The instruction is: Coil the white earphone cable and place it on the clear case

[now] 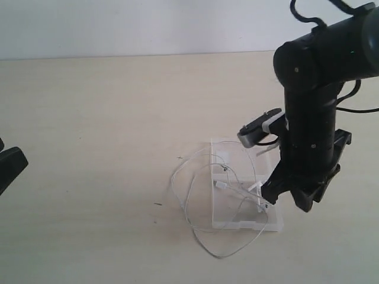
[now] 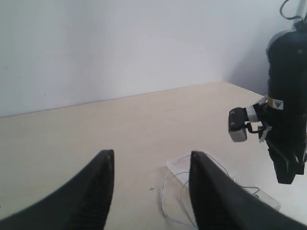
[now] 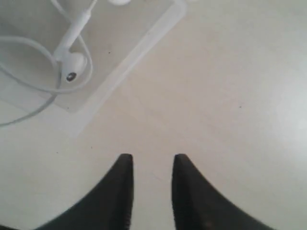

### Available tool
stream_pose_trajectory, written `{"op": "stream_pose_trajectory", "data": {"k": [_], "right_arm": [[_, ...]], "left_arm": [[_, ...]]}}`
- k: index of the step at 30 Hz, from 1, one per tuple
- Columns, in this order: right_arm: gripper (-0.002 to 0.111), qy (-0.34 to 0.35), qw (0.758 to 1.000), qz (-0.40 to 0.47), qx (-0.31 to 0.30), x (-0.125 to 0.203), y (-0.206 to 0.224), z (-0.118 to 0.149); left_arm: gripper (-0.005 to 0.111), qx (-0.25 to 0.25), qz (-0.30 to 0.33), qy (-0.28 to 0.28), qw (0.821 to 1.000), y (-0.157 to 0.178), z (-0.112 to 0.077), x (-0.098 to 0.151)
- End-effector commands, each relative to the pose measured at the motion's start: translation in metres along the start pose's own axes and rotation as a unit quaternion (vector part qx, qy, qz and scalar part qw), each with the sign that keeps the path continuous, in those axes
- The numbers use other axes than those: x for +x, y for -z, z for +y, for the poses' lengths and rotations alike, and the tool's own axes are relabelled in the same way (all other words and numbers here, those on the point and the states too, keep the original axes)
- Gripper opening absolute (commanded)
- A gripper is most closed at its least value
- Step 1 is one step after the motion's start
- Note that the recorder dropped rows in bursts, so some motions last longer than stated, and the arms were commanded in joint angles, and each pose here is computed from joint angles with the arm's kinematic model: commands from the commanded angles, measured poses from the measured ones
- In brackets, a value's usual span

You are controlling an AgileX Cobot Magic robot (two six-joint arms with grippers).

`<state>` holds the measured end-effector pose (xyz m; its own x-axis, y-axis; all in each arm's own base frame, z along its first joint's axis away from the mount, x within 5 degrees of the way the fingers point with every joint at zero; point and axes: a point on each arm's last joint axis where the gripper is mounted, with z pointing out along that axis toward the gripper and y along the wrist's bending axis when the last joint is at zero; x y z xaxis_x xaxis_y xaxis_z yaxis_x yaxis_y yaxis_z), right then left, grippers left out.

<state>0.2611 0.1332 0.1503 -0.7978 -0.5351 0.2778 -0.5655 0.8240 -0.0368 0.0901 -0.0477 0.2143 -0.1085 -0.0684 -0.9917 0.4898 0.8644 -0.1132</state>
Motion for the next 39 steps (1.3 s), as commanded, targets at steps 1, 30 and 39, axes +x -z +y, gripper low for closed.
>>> {"op": "stream_pose_trajectory", "data": {"k": [1,30,39], "right_arm": [[0.000,-0.049,0.991,-0.127,0.009,0.024,0.031,0.000],[0.000,-0.129,0.674,-0.722,-0.092,0.217,0.017,0.029],[0.000,-0.189,0.668,-0.701,-0.160,0.215,0.006,0.030]], "left_arm": [[0.047,0.000,-0.001,0.000,1.000,-0.001,0.000,-0.001],[0.000,0.002,-0.134,0.039,0.990,0.046,-0.012,-0.006],[0.000,-0.037,-0.125,0.038,0.991,0.046,-0.005,-0.004]]}}
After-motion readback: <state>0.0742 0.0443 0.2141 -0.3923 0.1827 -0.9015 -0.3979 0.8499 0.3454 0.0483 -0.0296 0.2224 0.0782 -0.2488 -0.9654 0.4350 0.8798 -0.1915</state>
